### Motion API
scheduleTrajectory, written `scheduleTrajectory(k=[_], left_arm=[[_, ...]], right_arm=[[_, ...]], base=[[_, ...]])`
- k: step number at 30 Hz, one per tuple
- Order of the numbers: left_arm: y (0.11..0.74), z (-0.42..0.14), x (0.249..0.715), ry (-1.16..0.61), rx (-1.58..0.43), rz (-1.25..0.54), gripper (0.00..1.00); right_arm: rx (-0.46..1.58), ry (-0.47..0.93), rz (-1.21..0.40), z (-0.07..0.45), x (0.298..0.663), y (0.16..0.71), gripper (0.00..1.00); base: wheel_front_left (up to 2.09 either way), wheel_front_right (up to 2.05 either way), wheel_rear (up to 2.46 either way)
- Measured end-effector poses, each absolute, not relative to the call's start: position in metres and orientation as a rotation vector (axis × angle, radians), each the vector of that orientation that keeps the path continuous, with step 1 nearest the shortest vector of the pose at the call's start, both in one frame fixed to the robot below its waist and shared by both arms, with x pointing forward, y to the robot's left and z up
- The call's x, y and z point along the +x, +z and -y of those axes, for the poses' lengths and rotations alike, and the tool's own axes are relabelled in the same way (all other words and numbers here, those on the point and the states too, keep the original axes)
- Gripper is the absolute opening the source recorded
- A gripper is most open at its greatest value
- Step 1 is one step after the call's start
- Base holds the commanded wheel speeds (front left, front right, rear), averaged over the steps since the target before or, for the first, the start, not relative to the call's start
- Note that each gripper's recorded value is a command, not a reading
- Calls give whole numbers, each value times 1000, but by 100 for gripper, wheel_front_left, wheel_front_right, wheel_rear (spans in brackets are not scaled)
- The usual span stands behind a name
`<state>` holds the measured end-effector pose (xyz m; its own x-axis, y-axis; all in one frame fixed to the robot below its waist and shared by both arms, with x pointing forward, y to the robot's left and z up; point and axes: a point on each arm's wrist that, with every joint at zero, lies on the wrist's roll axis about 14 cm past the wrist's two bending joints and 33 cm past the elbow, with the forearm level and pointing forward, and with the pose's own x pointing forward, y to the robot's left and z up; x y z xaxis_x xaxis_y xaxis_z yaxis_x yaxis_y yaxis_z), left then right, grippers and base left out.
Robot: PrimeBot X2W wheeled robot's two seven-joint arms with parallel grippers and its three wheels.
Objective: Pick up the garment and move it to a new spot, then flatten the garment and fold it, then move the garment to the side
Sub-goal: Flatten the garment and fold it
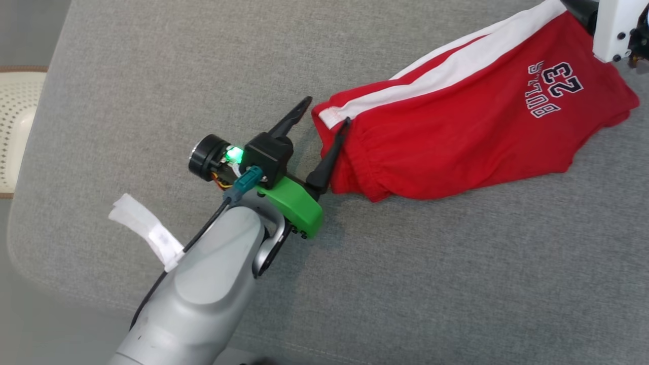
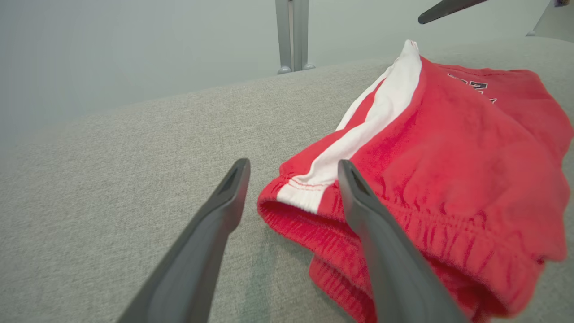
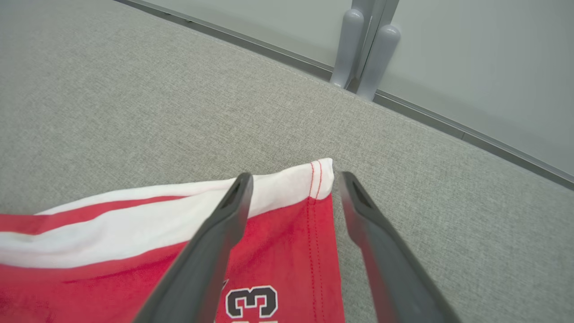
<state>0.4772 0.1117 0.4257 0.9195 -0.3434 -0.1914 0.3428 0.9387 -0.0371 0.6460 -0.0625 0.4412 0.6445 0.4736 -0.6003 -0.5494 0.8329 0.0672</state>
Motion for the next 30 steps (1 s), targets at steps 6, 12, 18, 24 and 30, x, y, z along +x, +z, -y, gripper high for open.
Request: scheduleTrajectory(k=[6, 12, 18, 24, 30], left_arm=[[438, -131, 476, -279, 3, -161, 100], [455, -145, 467, -222, 0, -113, 100], [492, -153, 464, -156, -47, -1, 100], [506, -146, 452, -129, -91, 50, 100], [513, -132, 441, -136, -130, 81, 100]], right_arm=[[-62, 587, -549, 64, 630, 458, 100], [20, 586, -380, 67, 607, 490, 100], [83, 560, -217, 85, 576, 516, 100], [115, 499, -67, 114, 542, 533, 100], [133, 408, 52, 144, 511, 556, 100]], base=[[0, 0, 0], [0, 0, 0], [0, 0, 0], [0, 0, 0], [0, 0, 0]])
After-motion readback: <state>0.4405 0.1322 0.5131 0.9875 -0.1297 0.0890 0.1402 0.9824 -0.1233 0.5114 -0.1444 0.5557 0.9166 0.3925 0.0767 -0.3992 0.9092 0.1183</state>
